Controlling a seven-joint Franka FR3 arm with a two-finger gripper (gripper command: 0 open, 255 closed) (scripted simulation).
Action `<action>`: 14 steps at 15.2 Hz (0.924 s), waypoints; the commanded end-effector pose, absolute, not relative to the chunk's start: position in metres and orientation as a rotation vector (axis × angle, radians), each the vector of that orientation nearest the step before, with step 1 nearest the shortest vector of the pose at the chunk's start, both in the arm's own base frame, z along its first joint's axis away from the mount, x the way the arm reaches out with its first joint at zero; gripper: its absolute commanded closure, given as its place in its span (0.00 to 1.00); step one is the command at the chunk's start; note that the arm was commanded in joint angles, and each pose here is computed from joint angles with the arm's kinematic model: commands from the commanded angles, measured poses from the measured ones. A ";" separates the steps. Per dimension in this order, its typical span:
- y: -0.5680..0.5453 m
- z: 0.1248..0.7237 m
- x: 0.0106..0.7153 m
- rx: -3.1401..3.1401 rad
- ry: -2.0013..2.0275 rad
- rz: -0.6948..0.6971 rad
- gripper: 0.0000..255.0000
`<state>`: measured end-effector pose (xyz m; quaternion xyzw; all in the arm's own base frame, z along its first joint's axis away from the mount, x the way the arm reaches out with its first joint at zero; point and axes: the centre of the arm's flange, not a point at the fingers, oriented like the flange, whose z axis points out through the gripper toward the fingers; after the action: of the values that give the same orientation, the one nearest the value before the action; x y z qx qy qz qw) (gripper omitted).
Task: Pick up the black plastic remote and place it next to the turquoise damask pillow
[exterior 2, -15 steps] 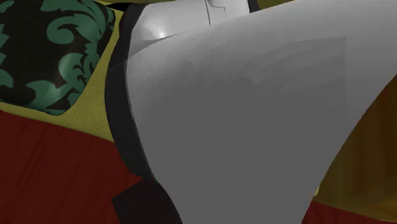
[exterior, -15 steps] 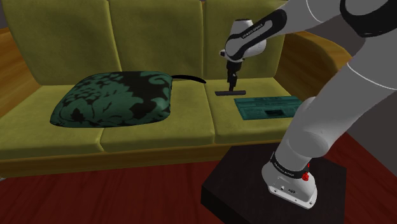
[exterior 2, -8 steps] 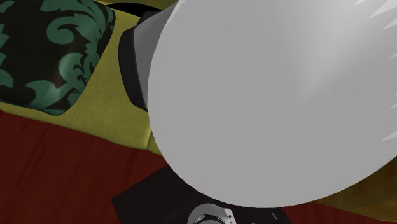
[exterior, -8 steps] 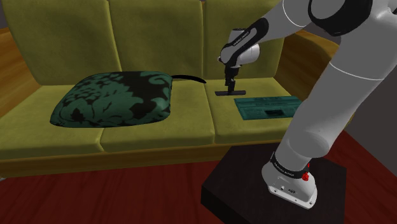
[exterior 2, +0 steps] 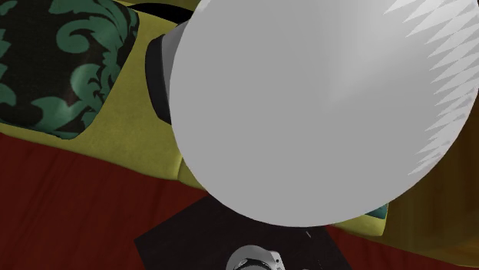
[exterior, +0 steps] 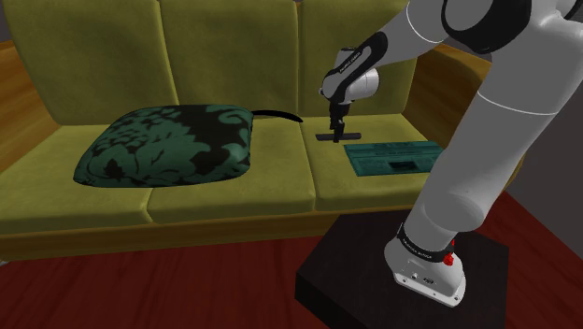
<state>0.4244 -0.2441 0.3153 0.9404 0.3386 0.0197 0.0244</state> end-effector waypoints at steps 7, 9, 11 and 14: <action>-0.244 0.315 0.425 2.909 1.048 0.061 1.00; -0.244 0.315 0.425 2.909 1.048 0.061 1.00; -0.244 0.315 0.425 2.909 1.048 0.061 1.00; -0.244 0.326 0.425 2.909 1.048 0.061 1.00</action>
<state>0.4249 -0.2442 0.3219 0.9404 0.3388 0.0198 0.0242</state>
